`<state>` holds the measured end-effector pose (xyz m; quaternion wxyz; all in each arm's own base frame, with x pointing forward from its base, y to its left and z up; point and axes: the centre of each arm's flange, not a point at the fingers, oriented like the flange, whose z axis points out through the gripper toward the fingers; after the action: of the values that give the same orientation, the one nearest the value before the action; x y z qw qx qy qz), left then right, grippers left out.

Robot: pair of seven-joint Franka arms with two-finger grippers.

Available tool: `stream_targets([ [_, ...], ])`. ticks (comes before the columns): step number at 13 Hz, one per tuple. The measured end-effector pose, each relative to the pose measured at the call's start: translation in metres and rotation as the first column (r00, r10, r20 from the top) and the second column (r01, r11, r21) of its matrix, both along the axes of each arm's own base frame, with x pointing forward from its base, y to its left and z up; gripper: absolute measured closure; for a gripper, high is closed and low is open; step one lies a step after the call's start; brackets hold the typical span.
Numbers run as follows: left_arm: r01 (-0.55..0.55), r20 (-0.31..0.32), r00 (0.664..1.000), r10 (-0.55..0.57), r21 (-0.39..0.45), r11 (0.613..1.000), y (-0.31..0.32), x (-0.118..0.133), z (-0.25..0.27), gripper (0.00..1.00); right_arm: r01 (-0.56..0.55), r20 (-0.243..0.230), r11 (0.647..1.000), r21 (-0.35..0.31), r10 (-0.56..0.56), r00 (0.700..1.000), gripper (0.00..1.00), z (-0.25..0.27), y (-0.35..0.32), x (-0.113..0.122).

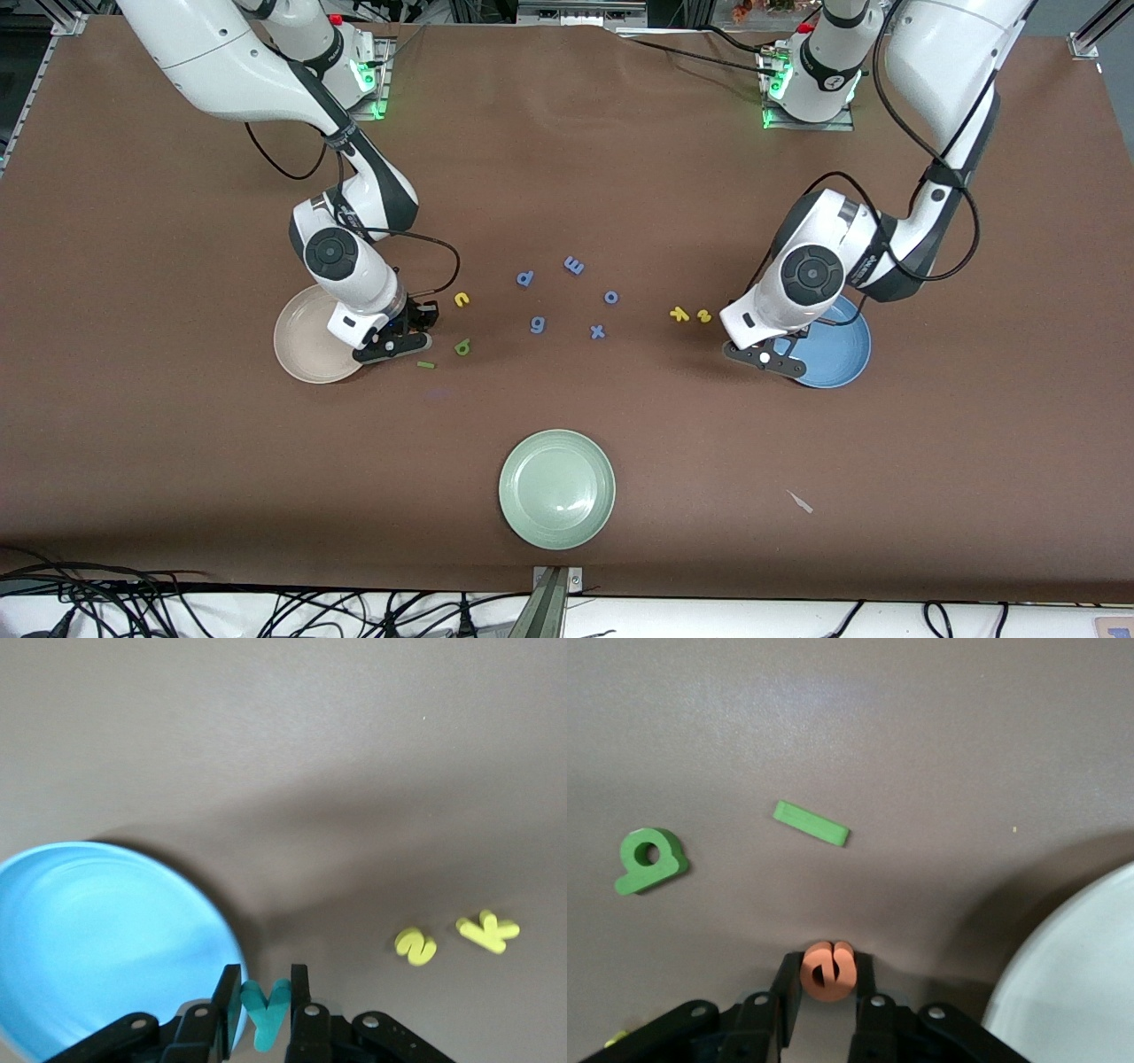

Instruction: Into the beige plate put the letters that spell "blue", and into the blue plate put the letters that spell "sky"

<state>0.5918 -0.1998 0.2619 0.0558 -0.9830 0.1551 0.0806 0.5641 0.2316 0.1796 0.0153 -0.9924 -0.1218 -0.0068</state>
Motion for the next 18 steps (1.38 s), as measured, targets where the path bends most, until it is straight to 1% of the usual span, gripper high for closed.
stream_targets([
  [1, 0.012, -0.011, 1.000, -0.012, 0.006, 1.000, 0.006, 0.002, 0.005, 0.74, -0.003, 0.001, 1.000, -0.003, 0.003, 1.000, 0.71, 0.002, 0.000, 0.000],
  [3, 0.036, -0.040, 0.999, -0.035, 0.007, 0.999, 0.030, 0.005, 0.002, 0.74, -0.021, -0.013, 0.999, -0.032, 0.020, 1.000, 0.71, 0.023, -0.004, 0.002],
  [5, 0.029, -0.076, 0.997, -0.029, -0.003, 1.000, 0.070, 0.011, -0.014, 0.74, -0.069, -0.018, 0.995, -0.072, 0.068, 0.998, 0.71, 0.066, -0.017, 0.007],
  [7, 0.018, -0.090, 0.996, -0.019, -0.019, 1.000, 0.089, 0.013, -0.033, 0.74, -0.143, -0.017, 0.984, -0.104, 0.142, 0.990, 0.71, 0.108, -0.046, 0.013],
  [8, 0.019, -0.093, 0.995, -0.021, -0.024, 1.000, 0.088, 0.012, -0.040, 0.70, -0.174, -0.018, 0.978, -0.112, 0.173, 0.985, 0.71, 0.119, -0.066, 0.016],
  [9, 0.023, -0.096, 0.995, -0.025, -0.027, 0.999, 0.085, 0.010, -0.044, 0.69, -0.193, -0.024, 0.975, -0.114, 0.191, 0.981, 0.71, 0.120, -0.086, 0.018],
  [10, 0.027, -0.096, 0.995, -0.030, -0.029, 0.999, 0.082, 0.010, -0.044, 0.63, -0.199, -0.030, 0.974, -0.111, 0.197, 0.980, 0.71, 0.113, -0.102, 0.017],
  [11, 0.032, -0.093, 0.995, -0.034, -0.030, 0.999, 0.079, 0.010, -0.041, 0.52, -0.204, -0.029, 0.973, -0.105, 0.202, 0.979, 0.71, 0.101, -0.111, 0.014],
  [12, 0.036, -0.089, 0.995, -0.038, -0.029, 0.999, 0.076, 0.010, -0.035, 0.44, -0.205, -0.024, 0.974, -0.097, 0.204, 0.979, 0.67, 0.089, -0.113, 0.009],
  [14, 0.047, -0.076, 0.996, -0.048, -0.026, 0.999, 0.063, 0.011, -0.015, 0.22, -0.211, -0.023, 0.974, -0.085, 0.210, 0.978, 0.48, 0.071, -0.110, -0.001],
  [15, 0.035, -0.061, 0.997, -0.037, -0.027, 0.999, 0.047, 0.008, -0.004, 0.14, -0.206, -0.025, 0.975, -0.083, 0.205, 0.978, 0.37, 0.068, -0.110, -0.003],
  [16, 0.005, -0.045, 0.999, -0.006, -0.027, 1.000, 0.027, 0.004, 0.005, 0.02, -0.196, -0.023, 0.977, -0.083, 0.195, 0.981, 0.26, 0.068, -0.109, -0.003],
  [17, -0.034, -0.032, 0.999, 0.033, -0.026, 0.999, 0.003, -0.003, 0.010, 0.00, -0.176, -0.020, 0.981, -0.081, 0.175, 0.984, 0.25, 0.069, -0.106, -0.003],
  [18, -0.074, -0.024, 0.997, 0.074, -0.022, 0.997, -0.021, -0.011, 0.012, 0.00, -0.160, -0.014, 0.984, -0.076, 0.159, 0.987, 0.25, 0.070, -0.098, -0.004],
])
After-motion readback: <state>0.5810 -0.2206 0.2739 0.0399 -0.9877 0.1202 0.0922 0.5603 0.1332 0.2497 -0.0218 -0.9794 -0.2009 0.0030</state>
